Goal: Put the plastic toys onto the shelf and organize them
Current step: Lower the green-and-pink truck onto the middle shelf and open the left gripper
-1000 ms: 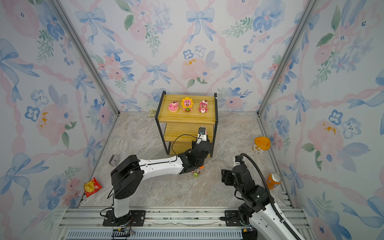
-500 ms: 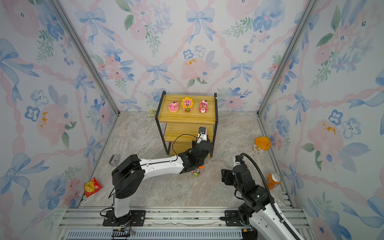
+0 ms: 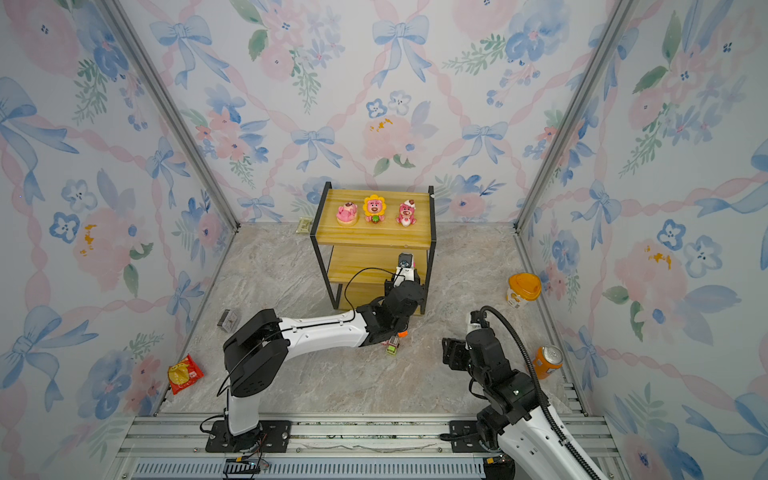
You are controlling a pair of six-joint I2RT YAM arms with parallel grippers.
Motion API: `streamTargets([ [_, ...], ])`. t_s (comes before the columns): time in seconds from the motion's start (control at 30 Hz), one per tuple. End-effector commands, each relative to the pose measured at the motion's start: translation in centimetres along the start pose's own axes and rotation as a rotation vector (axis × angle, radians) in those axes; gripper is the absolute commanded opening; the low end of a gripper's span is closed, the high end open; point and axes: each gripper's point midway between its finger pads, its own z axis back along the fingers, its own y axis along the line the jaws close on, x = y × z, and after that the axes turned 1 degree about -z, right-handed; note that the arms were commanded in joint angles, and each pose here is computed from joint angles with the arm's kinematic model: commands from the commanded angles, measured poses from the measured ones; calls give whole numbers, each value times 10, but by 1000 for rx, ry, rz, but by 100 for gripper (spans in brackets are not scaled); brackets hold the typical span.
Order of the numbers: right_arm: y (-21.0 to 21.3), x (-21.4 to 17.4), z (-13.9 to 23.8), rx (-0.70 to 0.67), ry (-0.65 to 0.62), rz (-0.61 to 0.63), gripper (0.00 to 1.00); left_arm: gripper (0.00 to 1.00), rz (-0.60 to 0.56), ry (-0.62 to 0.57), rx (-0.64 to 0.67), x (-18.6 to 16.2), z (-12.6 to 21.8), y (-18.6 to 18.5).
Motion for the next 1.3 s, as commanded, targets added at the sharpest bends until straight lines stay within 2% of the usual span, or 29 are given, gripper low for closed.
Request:
streamTargets([
  [0.0, -2, -3, -3, -2, 5, 8, 75, 34, -3, -14, 6, 5, -6, -1],
  [0.23, -1, -2, -3, 5, 3, 9, 76, 40, -8, -19, 1, 9, -5, -2],
  [1.0, 1, -3, -1, 19, 11, 7, 85, 47, -25, -30, 16, 15, 5, 4],
  [1.27, 2, -3, -1, 23, 10, 7, 87, 55, -30, -28, -2, 18, 12, 7],
])
